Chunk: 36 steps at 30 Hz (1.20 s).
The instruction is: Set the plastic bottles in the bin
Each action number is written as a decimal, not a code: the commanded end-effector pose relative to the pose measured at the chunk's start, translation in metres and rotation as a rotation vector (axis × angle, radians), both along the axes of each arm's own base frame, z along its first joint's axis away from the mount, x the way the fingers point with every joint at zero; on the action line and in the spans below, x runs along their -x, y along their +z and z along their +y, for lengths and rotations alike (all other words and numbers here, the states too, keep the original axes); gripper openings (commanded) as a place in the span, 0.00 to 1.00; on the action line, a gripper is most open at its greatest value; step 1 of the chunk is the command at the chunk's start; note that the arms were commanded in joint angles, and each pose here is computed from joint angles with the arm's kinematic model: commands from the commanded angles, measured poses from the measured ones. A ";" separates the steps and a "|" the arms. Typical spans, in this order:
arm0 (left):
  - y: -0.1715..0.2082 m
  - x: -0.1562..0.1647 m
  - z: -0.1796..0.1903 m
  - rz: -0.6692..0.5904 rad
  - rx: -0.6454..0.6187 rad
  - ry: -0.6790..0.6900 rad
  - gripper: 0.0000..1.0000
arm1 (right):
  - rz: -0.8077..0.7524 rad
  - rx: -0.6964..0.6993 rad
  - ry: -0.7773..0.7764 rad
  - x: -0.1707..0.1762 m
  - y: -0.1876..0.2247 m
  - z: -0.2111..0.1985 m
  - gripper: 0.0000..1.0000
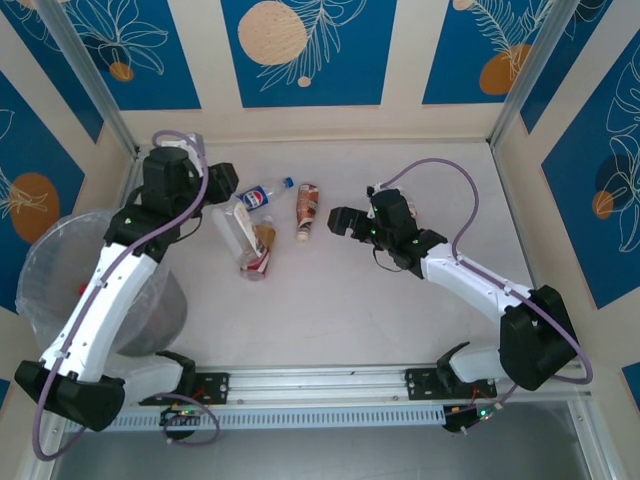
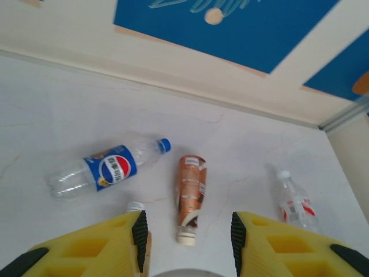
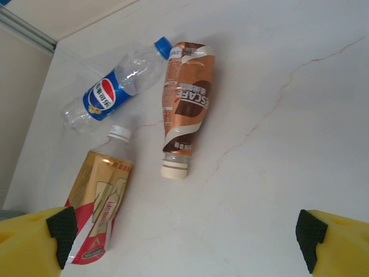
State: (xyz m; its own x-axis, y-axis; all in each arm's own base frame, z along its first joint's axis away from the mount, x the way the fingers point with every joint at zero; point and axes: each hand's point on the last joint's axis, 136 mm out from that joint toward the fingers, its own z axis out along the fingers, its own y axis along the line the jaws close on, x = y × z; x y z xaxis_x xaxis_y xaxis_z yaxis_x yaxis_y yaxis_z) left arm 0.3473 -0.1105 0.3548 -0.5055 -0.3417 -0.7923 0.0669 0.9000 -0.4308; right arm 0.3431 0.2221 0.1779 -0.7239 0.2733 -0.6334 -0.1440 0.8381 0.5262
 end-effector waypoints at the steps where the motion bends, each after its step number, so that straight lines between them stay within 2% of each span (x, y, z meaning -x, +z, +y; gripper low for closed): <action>1: 0.026 0.011 0.017 -0.033 0.118 0.007 0.00 | -0.029 -0.073 0.055 -0.003 0.016 0.014 0.99; 4: 0.034 0.015 0.040 -0.044 0.175 0.064 0.00 | -0.051 -0.118 0.096 -0.001 0.020 0.021 0.99; 13: 0.057 0.028 0.081 -0.137 0.183 0.196 0.00 | -0.044 -0.142 0.105 -0.002 0.019 0.022 0.98; 19: 0.074 0.036 0.120 -0.209 0.100 0.356 0.00 | -0.043 -0.141 0.125 -0.001 0.019 0.024 0.98; 27: 0.109 0.050 0.154 -0.304 0.016 0.493 0.00 | -0.036 -0.141 0.136 -0.001 0.018 0.026 0.98; 31: 0.131 0.072 0.173 -0.331 -0.081 0.587 0.00 | -0.031 -0.139 0.137 0.000 0.017 0.026 0.98; 36: 0.151 0.114 0.205 -0.346 -0.266 0.765 0.00 | -0.025 -0.137 0.139 -0.002 0.015 0.026 0.98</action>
